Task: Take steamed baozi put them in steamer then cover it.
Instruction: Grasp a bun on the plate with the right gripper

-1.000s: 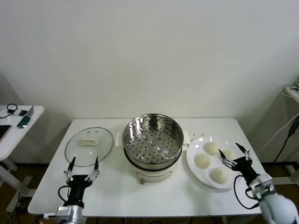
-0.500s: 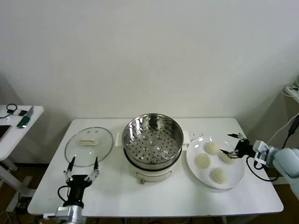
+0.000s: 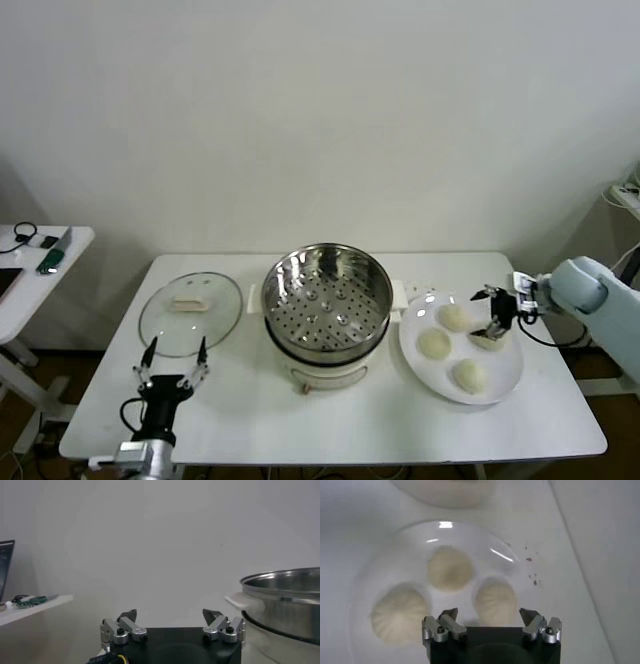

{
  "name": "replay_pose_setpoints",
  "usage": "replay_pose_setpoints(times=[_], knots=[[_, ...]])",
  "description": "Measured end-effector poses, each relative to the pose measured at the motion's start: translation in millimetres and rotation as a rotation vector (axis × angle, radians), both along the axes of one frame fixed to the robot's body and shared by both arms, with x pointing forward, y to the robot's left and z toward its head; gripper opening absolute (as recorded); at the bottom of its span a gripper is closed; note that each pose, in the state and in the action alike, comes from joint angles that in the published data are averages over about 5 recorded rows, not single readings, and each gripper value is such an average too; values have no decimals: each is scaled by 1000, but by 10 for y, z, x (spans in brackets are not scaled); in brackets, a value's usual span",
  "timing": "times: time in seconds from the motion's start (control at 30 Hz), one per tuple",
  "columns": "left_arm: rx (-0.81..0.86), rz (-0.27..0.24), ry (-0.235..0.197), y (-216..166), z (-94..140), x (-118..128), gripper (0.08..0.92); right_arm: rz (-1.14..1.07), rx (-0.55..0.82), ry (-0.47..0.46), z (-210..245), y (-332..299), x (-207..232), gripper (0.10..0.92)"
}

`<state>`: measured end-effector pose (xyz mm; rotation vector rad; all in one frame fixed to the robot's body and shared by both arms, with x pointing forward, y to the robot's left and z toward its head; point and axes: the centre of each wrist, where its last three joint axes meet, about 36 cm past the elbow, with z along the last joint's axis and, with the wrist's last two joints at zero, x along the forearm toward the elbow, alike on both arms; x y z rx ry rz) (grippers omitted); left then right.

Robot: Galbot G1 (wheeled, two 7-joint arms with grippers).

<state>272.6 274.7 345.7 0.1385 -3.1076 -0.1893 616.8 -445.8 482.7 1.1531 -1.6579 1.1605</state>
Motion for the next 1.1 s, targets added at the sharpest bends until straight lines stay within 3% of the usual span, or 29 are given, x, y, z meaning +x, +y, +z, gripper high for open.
replay_pose_setpoints(times=[0.5, 0.97, 1.1], knots=[[-2, 8, 4, 18, 27, 84, 823, 62, -105, 81, -235, 344, 543, 823], [-5, 13, 11, 48, 12, 88, 823, 104, -160, 103, -340, 486, 721, 822], [-4, 13, 12, 58, 14, 85, 823, 112, -172, 110, -337, 493, 743, 783]])
